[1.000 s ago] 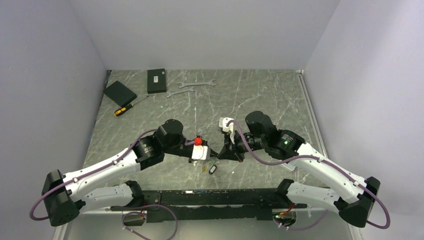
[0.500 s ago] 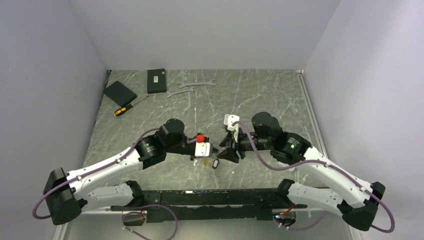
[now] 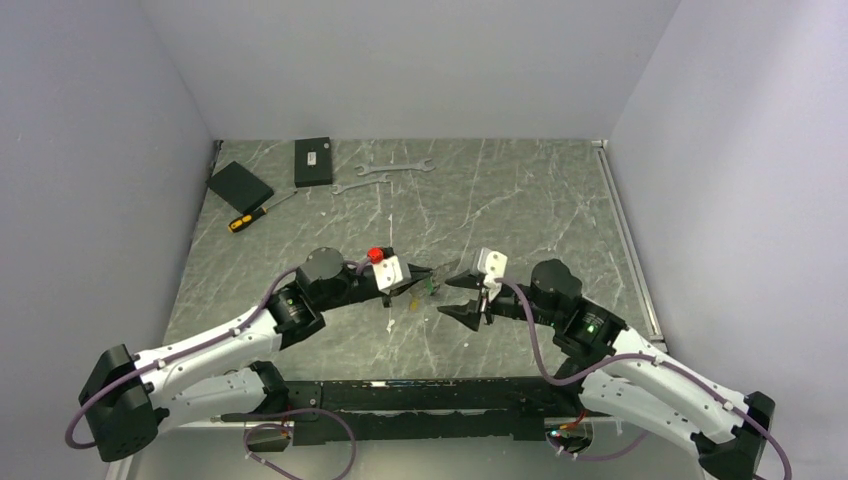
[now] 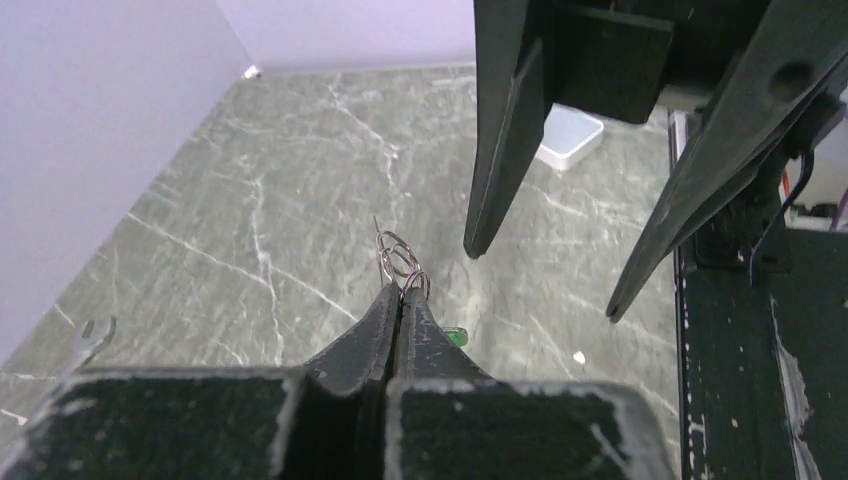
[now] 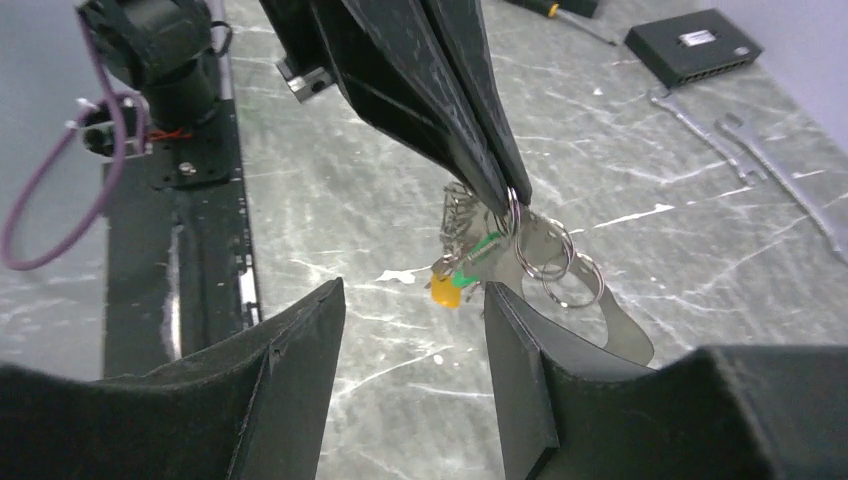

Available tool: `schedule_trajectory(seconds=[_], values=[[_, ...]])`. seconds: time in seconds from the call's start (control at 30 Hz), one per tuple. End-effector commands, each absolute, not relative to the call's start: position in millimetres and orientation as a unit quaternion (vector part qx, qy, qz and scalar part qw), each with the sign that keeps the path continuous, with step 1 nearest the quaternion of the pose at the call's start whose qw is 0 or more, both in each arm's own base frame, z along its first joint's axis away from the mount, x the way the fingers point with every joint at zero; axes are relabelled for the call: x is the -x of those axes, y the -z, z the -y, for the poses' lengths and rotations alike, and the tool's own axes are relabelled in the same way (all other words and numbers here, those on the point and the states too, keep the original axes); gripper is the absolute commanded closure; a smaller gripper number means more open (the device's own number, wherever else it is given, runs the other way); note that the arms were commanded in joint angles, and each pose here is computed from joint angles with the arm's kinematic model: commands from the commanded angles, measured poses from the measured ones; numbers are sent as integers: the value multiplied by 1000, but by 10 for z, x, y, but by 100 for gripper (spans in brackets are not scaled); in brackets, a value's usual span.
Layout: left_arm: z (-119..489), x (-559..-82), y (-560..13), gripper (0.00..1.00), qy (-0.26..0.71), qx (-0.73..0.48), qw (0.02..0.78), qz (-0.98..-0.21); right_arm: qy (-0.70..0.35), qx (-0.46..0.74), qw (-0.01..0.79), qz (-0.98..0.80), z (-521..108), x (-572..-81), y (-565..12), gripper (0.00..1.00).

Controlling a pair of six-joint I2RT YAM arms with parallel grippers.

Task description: Put the keys on the keyring

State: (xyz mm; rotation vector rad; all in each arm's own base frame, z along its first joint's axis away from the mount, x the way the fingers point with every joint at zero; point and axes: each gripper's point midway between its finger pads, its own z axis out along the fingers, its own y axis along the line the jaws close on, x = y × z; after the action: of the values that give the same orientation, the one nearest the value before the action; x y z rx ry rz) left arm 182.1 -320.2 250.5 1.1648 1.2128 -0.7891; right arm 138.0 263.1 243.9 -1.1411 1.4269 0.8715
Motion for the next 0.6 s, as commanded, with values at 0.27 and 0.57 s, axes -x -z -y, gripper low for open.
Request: schedule_trajectory(seconds=[0.27,0.57], values=[[3130,-1763,-3186,100,421,-392,678,-458,-349,445,657,-499,-2673,-1563,-2964,60],[3118,-1715,-3167,100,447,-372,675,-455,-334,435,661,-512,-2697,-1679,-2949,63]])
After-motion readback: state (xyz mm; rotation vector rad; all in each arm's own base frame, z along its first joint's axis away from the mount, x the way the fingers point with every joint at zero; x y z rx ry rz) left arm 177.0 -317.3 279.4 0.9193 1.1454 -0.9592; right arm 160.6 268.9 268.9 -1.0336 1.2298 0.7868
